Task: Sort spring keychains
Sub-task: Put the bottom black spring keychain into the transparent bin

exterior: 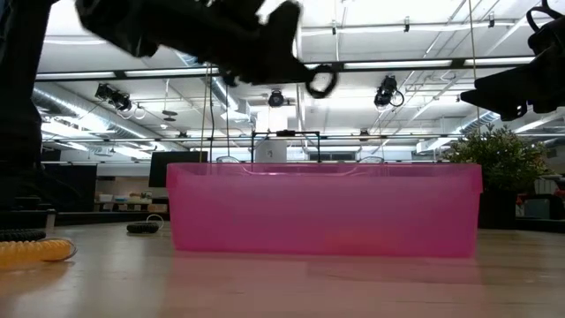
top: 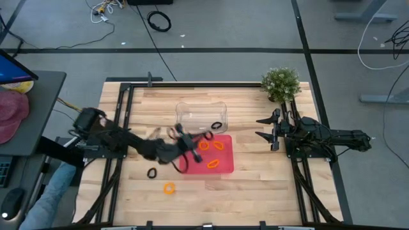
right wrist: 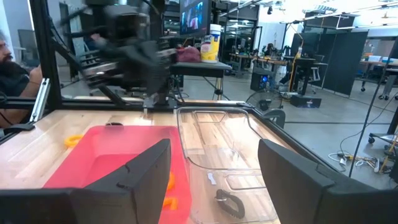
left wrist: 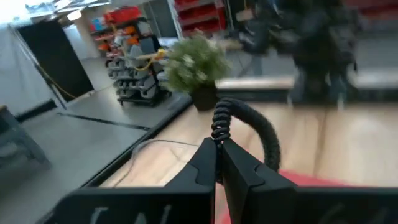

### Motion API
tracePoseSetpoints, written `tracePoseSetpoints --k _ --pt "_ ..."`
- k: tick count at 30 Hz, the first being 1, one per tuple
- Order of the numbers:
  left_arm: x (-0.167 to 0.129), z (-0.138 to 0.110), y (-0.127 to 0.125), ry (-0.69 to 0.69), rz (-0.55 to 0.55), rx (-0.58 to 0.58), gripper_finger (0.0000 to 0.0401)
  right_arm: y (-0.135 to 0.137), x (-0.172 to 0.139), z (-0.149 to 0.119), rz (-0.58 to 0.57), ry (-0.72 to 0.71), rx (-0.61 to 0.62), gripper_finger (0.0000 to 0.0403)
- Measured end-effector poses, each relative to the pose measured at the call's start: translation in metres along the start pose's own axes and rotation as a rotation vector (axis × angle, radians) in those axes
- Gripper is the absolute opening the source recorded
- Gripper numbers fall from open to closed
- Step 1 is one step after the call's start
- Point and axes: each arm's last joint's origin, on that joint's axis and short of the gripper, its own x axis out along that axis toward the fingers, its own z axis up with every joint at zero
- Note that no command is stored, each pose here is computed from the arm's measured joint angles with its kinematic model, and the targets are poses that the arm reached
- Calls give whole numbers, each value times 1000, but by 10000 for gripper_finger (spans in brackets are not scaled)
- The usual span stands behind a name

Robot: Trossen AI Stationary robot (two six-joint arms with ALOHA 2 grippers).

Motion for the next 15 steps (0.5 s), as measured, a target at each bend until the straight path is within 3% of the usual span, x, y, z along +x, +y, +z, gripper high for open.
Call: tracePoseSetpoints --k 6,15 --pt "-19 -10 55 -52 29 -64 9 0 0 0 0 0 0 247" --pt "-13 -17 82 -31 49 -36 9 0 0 0 0 0 0 247"
